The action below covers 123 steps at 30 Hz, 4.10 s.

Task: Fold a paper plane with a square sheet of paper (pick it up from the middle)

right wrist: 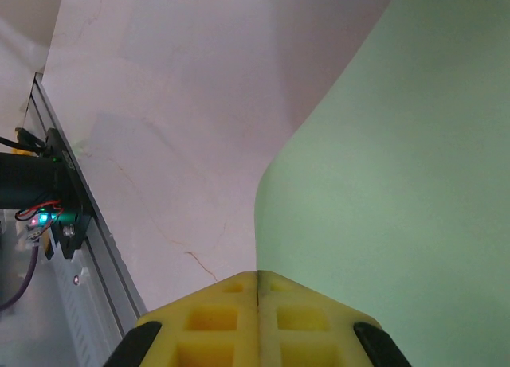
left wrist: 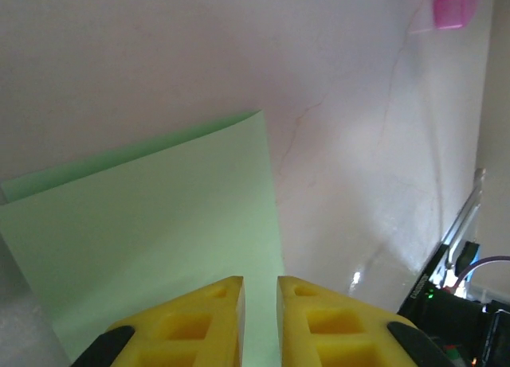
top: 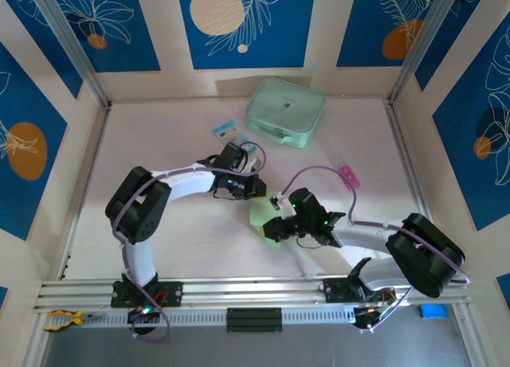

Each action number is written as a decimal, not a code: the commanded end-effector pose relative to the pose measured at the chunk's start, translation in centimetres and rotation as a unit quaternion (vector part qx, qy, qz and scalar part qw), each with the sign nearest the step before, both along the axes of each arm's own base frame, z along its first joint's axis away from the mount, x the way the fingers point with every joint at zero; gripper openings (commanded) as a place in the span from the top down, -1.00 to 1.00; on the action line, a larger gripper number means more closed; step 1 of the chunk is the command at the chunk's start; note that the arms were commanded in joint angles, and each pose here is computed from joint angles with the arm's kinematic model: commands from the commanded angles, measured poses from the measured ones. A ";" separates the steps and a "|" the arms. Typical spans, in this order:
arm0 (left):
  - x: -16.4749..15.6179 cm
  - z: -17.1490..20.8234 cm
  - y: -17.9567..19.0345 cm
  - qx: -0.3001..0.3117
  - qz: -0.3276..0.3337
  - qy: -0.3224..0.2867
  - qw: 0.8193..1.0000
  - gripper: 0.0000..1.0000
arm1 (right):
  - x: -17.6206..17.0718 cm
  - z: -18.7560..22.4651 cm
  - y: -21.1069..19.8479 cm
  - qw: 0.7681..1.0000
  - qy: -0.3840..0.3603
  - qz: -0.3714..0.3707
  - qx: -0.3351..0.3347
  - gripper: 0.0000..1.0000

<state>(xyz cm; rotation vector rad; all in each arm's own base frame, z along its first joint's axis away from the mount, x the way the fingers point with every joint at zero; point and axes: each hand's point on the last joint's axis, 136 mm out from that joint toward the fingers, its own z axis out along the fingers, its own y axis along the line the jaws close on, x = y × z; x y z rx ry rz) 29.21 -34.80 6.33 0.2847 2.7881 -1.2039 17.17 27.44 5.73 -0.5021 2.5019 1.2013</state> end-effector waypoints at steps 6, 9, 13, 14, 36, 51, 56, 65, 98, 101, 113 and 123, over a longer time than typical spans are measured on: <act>-1.3 -4.1 0.3 0.050 -0.029 0.029 0.998 0.66 | -0.7 -0.6 -0.1 1.000 0.018 0.010 0.009 0.98; -1.9 -5.5 0.9 0.068 -0.032 0.036 0.997 0.68 | -0.5 -0.7 -0.2 1.000 0.021 0.006 0.008 0.99; -2.7 -6.7 1.8 0.088 -0.032 0.043 0.995 0.70 | -0.1 -0.9 -0.2 1.000 0.028 -0.002 0.007 0.99; -2.8 -6.9 1.9 0.091 -0.033 0.044 0.994 0.71 | 0.0 -0.9 -0.2 1.000 0.030 -0.002 0.006 0.98; -1.9 -4.3 1.2 0.071 -0.029 0.014 0.997 0.70 | 2.0 -1.7 -1.7 0.998 0.035 -0.039 -0.029 0.99; -2.1 -3.0 0.0 0.042 -0.047 -0.002 0.998 0.63 | 2.1 -2.1 -1.9 0.998 0.037 -0.043 -0.035 0.98; -2.7 -5.2 0.8 0.071 -0.046 0.016 0.996 0.70 | 2.2 -1.9 -1.9 0.998 0.036 -0.042 -0.034 0.98; -3.4 -6.5 2.0 0.097 -0.045 0.023 0.994 0.73 | 2.8 -1.5 -2.4 0.998 0.022 -0.049 -0.041 0.98; -2.7 -4.8 1.1 0.079 -0.043 0.011 0.996 0.73 | 3.6 -2.1 -3.4 0.994 0.042 -0.056 -0.089 0.97; -2.7 -4.8 1.1 0.079 -0.043 0.011 0.996 0.73 | 3.6 -2.1 -3.3 0.994 0.041 -0.055 -0.089 0.97; -2.7 -4.8 1.1 0.079 -0.043 0.012 0.996 0.73 | 3.7 -2.2 -3.5 0.992 0.043 -0.058 -0.101 0.97; -2.6 -4.8 1.1 0.078 -0.042 0.012 0.996 0.73 | 3.8 -2.7 -3.5 0.991 0.049 -0.059 -0.111 0.97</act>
